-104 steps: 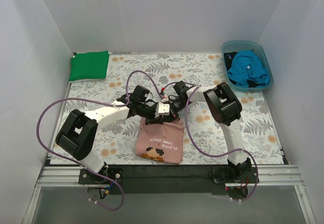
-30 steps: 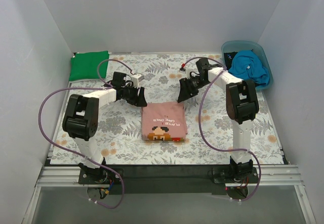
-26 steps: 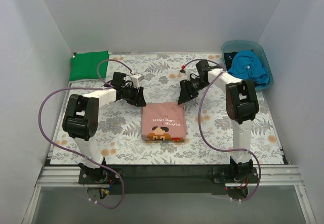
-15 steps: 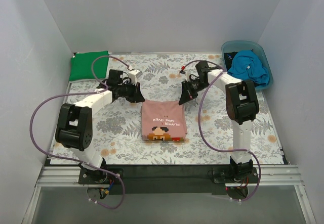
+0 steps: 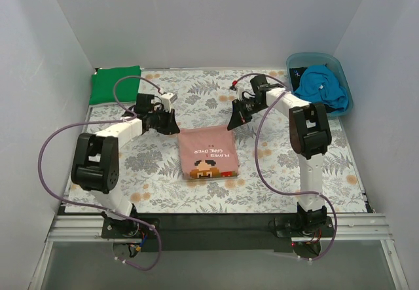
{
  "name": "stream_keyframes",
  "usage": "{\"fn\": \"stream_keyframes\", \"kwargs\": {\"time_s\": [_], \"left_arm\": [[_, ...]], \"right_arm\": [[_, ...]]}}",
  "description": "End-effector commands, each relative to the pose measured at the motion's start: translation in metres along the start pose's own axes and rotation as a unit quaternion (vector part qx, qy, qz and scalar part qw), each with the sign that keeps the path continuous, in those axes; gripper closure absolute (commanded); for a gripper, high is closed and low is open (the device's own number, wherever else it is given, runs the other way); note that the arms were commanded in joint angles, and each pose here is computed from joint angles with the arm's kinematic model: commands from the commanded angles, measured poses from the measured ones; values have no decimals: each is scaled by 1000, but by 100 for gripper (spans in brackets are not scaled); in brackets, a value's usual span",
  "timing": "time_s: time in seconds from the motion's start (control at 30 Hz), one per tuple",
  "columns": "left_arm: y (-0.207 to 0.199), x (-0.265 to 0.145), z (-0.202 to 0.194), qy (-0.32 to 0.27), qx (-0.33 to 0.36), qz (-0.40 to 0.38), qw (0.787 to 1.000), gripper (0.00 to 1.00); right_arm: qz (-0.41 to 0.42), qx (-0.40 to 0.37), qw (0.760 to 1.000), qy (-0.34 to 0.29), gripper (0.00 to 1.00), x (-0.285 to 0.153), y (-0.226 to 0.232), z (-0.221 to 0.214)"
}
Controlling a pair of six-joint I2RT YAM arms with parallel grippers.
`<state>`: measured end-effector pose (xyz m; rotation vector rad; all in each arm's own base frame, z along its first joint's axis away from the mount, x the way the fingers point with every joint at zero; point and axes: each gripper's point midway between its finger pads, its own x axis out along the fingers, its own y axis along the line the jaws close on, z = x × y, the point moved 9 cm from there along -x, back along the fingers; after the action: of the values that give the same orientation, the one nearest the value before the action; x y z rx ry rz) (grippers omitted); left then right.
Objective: Fold and stack the t-shirts
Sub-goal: Fold the tshirt
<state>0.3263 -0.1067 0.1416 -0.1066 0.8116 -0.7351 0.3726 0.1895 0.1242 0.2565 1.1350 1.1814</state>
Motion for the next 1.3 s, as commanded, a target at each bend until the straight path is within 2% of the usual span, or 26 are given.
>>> {"fn": "stream_keyframes", "kwargs": {"time_s": [0.0, 0.2, 0.23, 0.27, 0.37, 0.4, 0.43, 0.47, 0.53, 0.57, 0.6, 0.67, 0.7, 0.77, 0.9, 1.03, 1.17, 1.27], "left_arm": [[30, 15, -4, 4, -11, 42, 999, 100], [48, 36, 8, -9, -9, 34, 999, 100], [52, 40, 7, -8, -11, 36, 999, 100], [54, 41, 14, -15, -9, 39, 999, 100], [52, 29, 28, -34, -23, 34, 999, 70], [49, 22, 31, -40, -26, 25, 999, 57], [47, 13, 32, -46, -31, 20, 998, 54], [31, -7, 45, -72, -16, -4, 997, 51], [12, -24, 42, -82, -25, -34, 996, 48], [-2, -32, 40, -87, -33, -73, 993, 47], [-17, -45, 43, -98, -60, -98, 989, 46], [-39, -46, 25, -74, -91, -174, 978, 39], [-47, -47, 21, -67, -106, -191, 974, 35], [-64, -37, 2, -43, -150, -224, 962, 30], [-64, -13, -12, -24, -210, -240, 947, 25], [-35, 26, -28, 13, -268, -199, 943, 25], [2, 54, -37, 31, -294, -153, 943, 25], [17, 49, -15, 13, -278, -151, 948, 25]], "right_arm": [[-12, -7, 1000, -11, 99, 11, -19, 14], [-41, -20, 998, -33, 98, 13, -29, 32], [-46, -25, 998, -39, 93, 11, -27, 36], [-52, -31, 997, -45, 74, 7, -24, 41], [-74, -43, 994, -61, 50, -7, -18, 51], [-79, -58, 992, -75, 45, -19, -5, 57], [-82, -63, 991, -84, 40, -27, 2, 60], [-85, -76, 989, -96, 30, -40, 17, 61], [-62, -88, 988, -109, 29, -51, 36, 60], [-37, -55, 993, -101, 25, -45, 42, 45], [-14, -71, 990, -124, 20, -52, 57, 47], [60, -54, 989, -121, 11, -44, 79, 31], [85, -25, 990, -112, 9, -32, 78, 15], [126, -15, 988, -83, 3, -11, 92, 2], [159, 34, 985, -52, 2, 28, 75, -14], [128, 61, 988, -60, 2, 43, 36, -7], [76, 84, 991, -70, 2, 57, -11, -5], [68, 81, 991, -88, 2, 43, -19, 10]]}}
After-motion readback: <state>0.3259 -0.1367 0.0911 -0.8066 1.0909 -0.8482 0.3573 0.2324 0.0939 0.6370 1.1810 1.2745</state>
